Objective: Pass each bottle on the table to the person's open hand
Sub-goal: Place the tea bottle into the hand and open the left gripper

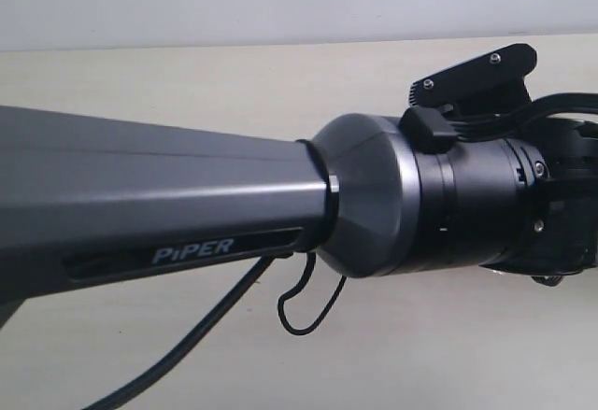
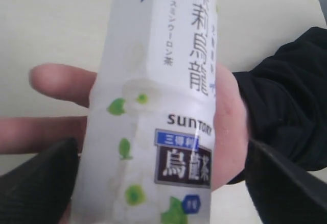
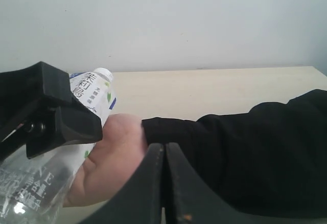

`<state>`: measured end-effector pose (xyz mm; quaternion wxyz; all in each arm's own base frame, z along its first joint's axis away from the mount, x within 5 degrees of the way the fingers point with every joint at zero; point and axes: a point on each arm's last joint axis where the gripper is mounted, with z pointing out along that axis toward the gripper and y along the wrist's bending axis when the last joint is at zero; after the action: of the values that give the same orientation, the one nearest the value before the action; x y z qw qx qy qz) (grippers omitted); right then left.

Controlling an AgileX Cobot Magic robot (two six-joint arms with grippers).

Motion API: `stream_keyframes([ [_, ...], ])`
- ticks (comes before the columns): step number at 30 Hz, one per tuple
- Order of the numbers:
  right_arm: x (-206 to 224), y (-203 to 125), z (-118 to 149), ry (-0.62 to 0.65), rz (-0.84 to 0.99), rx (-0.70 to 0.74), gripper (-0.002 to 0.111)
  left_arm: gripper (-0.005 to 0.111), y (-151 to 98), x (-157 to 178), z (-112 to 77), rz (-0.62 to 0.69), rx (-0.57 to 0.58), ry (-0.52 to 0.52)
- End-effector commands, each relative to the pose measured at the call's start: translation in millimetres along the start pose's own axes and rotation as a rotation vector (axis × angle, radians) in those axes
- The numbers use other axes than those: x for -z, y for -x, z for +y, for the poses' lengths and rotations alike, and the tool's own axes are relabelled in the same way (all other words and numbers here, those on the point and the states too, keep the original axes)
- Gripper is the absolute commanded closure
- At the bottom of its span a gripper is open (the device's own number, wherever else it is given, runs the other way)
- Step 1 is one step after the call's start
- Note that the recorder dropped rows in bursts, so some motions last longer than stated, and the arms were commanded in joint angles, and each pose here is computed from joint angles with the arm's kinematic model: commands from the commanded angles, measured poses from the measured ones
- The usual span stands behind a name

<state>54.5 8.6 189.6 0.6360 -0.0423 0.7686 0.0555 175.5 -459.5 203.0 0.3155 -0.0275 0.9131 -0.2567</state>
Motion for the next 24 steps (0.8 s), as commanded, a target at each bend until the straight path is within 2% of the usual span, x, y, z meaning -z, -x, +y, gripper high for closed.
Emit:
stream_keyframes([
  [1, 0, -1, 0, -0.005, -0.006, 0.002, 0.108, 0.022, 1, 2, -1.3, -0.008, -0.019, -0.008],
  [12, 0, -1, 0, -0.005, -0.006, 0.002, 0.108, 0.022, 14, 9, 0.0, -0.037, -0.022, 0.013],
  [19, 0, -1, 0, -0.005, -0.006, 0.002, 0.108, 0.022, 41, 44, -4.5, -0.091, -0.177, 0.036],
  [21, 0, -1, 0, -0.005, -0.006, 0.002, 0.108, 0.025, 49, 57, -4.9, -0.105, -0.231, 0.05],
  [24, 0, -1, 0, -0.005, -0.006, 0.002, 0.108, 0.043, 60, 74, -3.9, -0.114, -0.345, 0.083],
])
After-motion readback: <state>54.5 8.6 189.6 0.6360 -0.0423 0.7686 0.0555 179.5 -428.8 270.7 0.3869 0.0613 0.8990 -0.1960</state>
